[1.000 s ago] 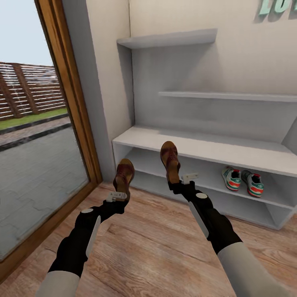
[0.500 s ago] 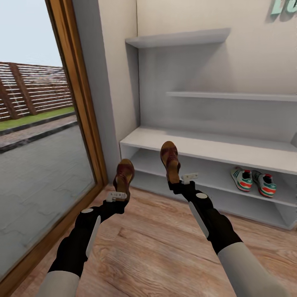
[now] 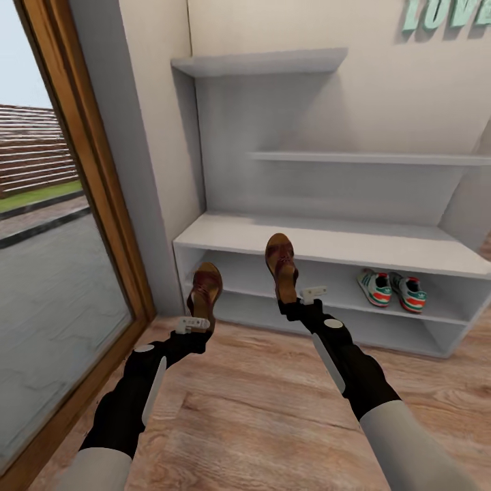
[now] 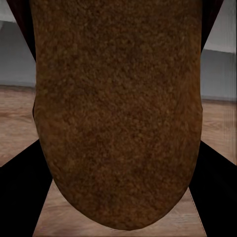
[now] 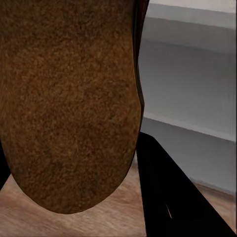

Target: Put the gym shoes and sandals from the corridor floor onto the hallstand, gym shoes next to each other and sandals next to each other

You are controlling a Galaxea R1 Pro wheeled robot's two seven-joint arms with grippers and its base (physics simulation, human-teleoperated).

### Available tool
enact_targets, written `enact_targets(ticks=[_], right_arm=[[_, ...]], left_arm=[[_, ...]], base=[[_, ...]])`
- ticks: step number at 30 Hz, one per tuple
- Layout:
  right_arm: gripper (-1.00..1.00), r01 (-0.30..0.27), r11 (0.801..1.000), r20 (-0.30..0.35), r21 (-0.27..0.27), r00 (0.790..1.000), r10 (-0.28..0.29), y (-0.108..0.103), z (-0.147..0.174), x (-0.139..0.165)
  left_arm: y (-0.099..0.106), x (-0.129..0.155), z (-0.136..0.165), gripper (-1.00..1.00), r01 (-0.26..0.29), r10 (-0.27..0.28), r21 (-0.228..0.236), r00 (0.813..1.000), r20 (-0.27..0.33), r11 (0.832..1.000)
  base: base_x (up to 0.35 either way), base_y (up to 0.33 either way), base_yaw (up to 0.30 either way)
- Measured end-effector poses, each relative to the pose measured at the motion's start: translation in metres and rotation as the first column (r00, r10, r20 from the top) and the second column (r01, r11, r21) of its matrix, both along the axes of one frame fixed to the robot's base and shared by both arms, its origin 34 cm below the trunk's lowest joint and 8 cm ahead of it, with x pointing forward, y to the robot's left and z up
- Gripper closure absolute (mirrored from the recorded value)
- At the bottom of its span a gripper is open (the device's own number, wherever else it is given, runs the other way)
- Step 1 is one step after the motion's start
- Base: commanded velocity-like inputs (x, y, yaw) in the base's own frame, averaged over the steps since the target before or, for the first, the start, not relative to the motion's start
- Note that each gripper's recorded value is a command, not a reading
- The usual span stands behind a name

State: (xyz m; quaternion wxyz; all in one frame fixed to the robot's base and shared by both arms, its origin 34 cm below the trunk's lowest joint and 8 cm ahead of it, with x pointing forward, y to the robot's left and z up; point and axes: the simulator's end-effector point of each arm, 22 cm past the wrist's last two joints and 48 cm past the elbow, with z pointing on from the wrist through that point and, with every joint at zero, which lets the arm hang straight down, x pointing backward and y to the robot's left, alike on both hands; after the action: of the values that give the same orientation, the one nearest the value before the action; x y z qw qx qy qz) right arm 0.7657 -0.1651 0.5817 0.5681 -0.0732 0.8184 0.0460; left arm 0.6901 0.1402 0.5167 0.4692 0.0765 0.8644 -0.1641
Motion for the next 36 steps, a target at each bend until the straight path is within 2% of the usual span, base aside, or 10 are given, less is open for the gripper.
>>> enact_targets(ticks=[11, 18, 36], right_arm=[[1.0, -0.001, 1.0, 0.0, 0.0, 1.0, 0.001, 0.0006, 0.0001, 0.0], [1.0, -0.001, 1.0, 0.001, 0.0, 1.0, 0.001, 0.0007, 0.0002, 0.0], [1.0, -0.001, 1.0, 0.001, -0.001, 1.0, 0.001, 0.0006, 0.0001, 0.0]], left_arm=[[0.0, 0.0, 0.0001, 1.0, 0.0, 0.0, -0.001, 1.0, 0.0, 1.0], [0.0, -0.0001, 0.0002, 1.0, 0.0, 0.0, -0.001, 1.0, 0.0, 1.0], [-0.0001, -0.0001, -0.0003, 1.0, 0.0, 0.0, -0.001, 1.0, 0.0, 1.0]], base=[[0.001, 0.026, -0.247], [0.041, 0.183, -0.023], [0.002, 0.007, -0.011]])
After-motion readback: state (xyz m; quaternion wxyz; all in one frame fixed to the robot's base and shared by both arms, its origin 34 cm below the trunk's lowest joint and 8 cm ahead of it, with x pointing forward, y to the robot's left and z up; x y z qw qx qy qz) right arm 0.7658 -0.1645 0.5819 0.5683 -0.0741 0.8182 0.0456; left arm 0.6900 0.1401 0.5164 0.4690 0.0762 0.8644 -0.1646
